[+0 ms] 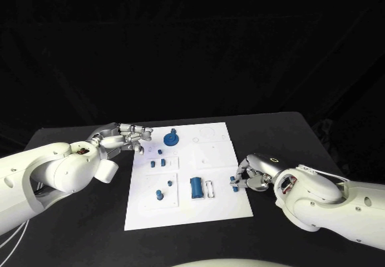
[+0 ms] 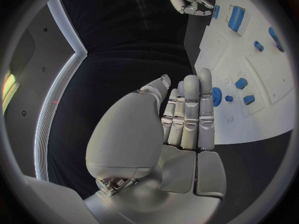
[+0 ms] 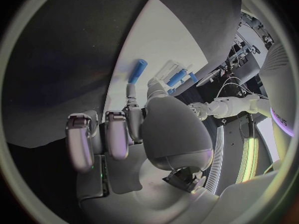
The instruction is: Assemble the parts on the task board
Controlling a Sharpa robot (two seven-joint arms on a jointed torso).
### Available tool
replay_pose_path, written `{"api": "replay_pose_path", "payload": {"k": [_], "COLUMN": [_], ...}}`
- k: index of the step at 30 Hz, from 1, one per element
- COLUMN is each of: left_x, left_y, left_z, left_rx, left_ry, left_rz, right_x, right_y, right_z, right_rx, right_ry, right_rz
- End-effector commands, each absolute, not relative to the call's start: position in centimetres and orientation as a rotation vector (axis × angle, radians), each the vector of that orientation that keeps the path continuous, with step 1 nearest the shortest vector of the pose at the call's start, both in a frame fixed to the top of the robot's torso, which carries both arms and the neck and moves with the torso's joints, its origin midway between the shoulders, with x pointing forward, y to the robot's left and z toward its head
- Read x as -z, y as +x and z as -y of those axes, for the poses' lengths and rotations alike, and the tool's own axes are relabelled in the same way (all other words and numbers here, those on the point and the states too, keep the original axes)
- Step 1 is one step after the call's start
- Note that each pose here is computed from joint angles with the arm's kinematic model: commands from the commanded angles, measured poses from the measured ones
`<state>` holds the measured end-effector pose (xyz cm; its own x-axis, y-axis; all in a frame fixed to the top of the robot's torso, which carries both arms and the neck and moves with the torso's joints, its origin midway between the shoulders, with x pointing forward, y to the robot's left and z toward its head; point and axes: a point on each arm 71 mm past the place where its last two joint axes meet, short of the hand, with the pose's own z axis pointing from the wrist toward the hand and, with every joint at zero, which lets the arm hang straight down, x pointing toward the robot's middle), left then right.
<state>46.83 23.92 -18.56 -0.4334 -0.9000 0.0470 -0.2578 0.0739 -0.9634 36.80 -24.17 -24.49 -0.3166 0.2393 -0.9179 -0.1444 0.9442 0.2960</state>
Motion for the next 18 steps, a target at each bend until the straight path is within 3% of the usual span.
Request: {"api": "replay_pose_path", "payload": {"k": [1, 18], "left_x": [18.4, 18.4], "left_y": [46.8, 46.7], "left_z": [-23.7, -23.7], "left_rx": [1.407, 1.407], "left_ry": [-1.139, -1.139], "left_rz": [-1.759, -1.763], "right_x": [24.9, 26.7], "right_y": [36.8, 37.0], "right_z": [24.2, 23.1], "right_rx": [-0.323, -0.315], "right_ry": [0.035, 0.001], "right_rz": [-1.873, -1.92]}}
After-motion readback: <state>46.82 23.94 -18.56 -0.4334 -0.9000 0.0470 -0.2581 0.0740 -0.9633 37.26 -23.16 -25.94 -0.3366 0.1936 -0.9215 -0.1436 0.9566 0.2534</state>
